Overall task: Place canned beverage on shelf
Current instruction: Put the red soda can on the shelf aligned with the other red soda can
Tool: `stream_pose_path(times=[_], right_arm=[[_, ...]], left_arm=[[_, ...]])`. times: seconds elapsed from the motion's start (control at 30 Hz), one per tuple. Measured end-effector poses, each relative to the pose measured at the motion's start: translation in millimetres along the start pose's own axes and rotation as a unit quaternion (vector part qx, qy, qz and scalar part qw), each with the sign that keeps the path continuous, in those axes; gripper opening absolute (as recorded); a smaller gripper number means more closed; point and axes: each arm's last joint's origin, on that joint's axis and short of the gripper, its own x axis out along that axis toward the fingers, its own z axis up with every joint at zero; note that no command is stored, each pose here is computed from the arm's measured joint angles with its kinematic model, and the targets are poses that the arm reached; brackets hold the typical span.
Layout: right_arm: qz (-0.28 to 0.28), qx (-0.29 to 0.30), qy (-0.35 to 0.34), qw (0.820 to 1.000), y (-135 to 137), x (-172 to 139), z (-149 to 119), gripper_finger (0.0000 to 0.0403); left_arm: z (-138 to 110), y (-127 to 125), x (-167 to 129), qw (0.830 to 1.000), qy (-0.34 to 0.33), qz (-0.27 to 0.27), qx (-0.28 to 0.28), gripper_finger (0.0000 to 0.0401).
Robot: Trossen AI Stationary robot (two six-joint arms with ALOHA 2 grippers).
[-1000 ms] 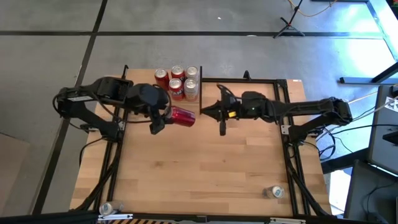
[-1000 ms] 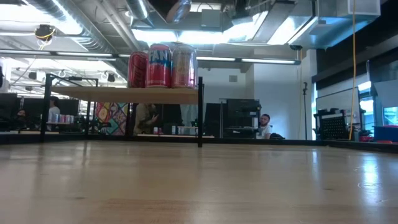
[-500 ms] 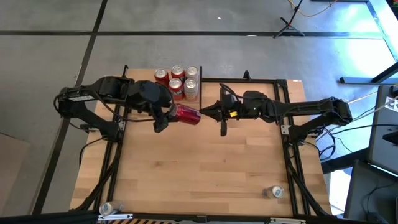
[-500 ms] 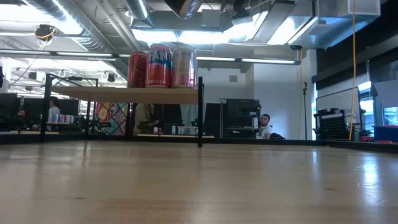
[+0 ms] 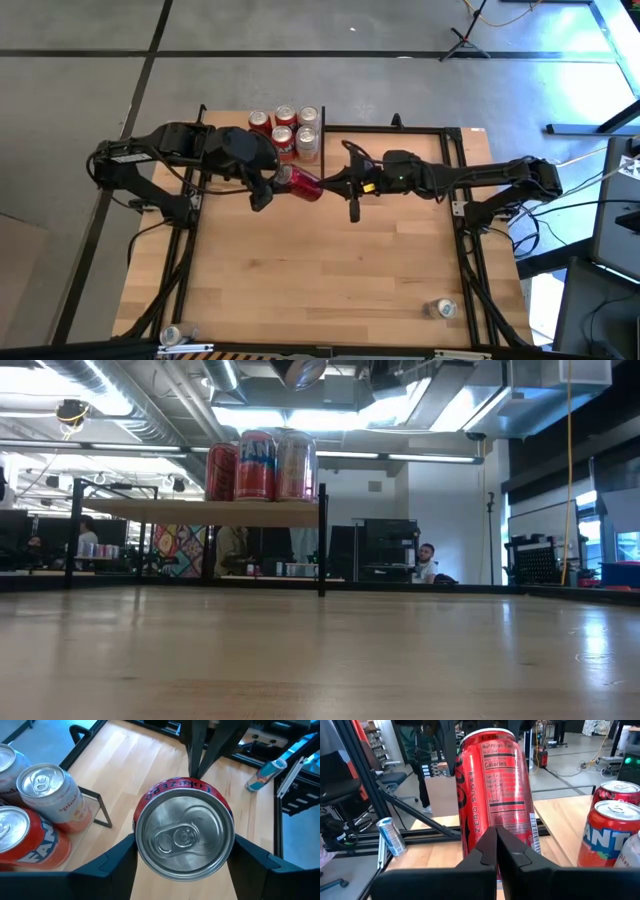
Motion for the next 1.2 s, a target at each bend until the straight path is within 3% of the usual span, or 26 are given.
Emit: stream_pose_path(times=[1.2], right_arm=[[-0.006,0.017,0.039,0.999,-2.3,12.5,-17.1,0.0001]], left_arm=[[3.0,0.4,-0.5,1.0,-0.023,0.019,-0.002,0.022]])
